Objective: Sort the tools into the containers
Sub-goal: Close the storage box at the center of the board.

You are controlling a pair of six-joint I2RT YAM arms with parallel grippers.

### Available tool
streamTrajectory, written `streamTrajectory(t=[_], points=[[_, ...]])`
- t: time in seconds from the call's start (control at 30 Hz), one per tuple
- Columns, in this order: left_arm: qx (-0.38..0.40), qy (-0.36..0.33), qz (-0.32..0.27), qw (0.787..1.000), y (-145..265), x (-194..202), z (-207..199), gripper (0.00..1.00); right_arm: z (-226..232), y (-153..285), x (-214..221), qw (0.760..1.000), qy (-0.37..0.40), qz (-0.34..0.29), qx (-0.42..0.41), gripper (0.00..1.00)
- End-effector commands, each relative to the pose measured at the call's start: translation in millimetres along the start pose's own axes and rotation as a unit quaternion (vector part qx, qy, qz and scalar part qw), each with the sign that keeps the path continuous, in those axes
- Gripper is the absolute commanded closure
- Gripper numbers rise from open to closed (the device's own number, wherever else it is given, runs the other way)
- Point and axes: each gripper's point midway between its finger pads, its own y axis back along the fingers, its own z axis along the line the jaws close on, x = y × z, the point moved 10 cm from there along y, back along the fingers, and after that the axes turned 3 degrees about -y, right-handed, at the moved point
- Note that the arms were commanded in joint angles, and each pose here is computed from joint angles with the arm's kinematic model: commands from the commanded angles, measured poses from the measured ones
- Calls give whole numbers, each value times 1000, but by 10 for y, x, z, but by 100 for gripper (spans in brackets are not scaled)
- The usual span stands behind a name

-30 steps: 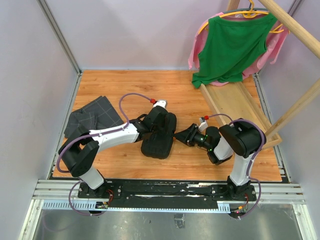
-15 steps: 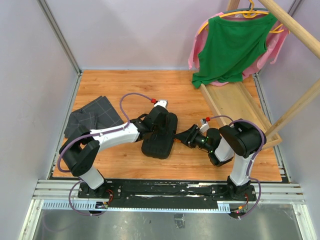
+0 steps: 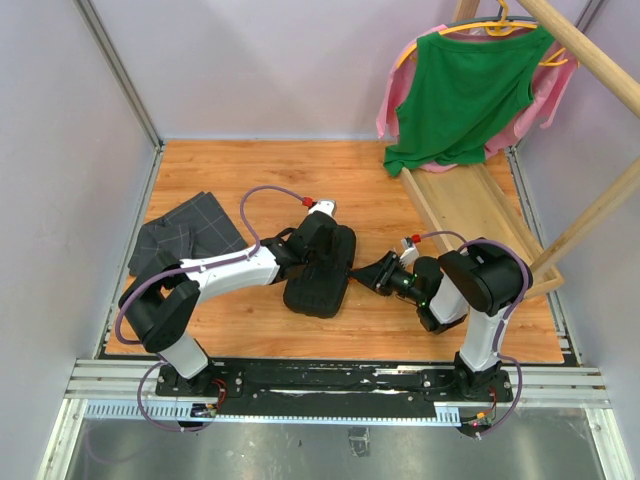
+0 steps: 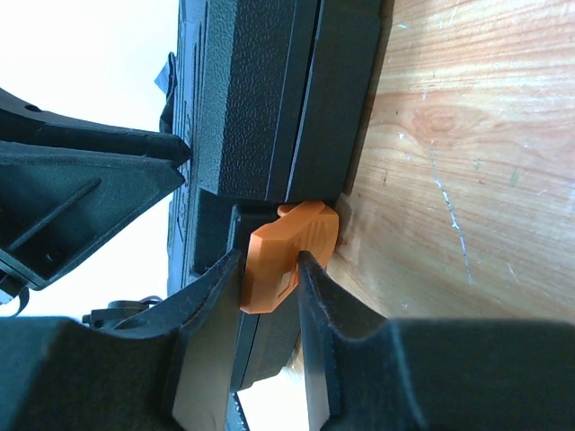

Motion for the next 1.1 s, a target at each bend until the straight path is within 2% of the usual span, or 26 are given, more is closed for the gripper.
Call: streamTrajectory(t=[0.0,0.5,0.73,1.07], points=[[-7,-21,108,994,-53,453,45,68,-26,32,13,1000,8,-7,1,71],[-11,-22,111,994,-60,468,55,69,-111,113,67,999,22,-7,30,97],[-11,-24,110,994,-64,464,54,69,-42,161,33,997,52,-7,48,98],[-8,-23,110,994,-73,465,48,69,130,283,-97,983,127,-8,128,98]])
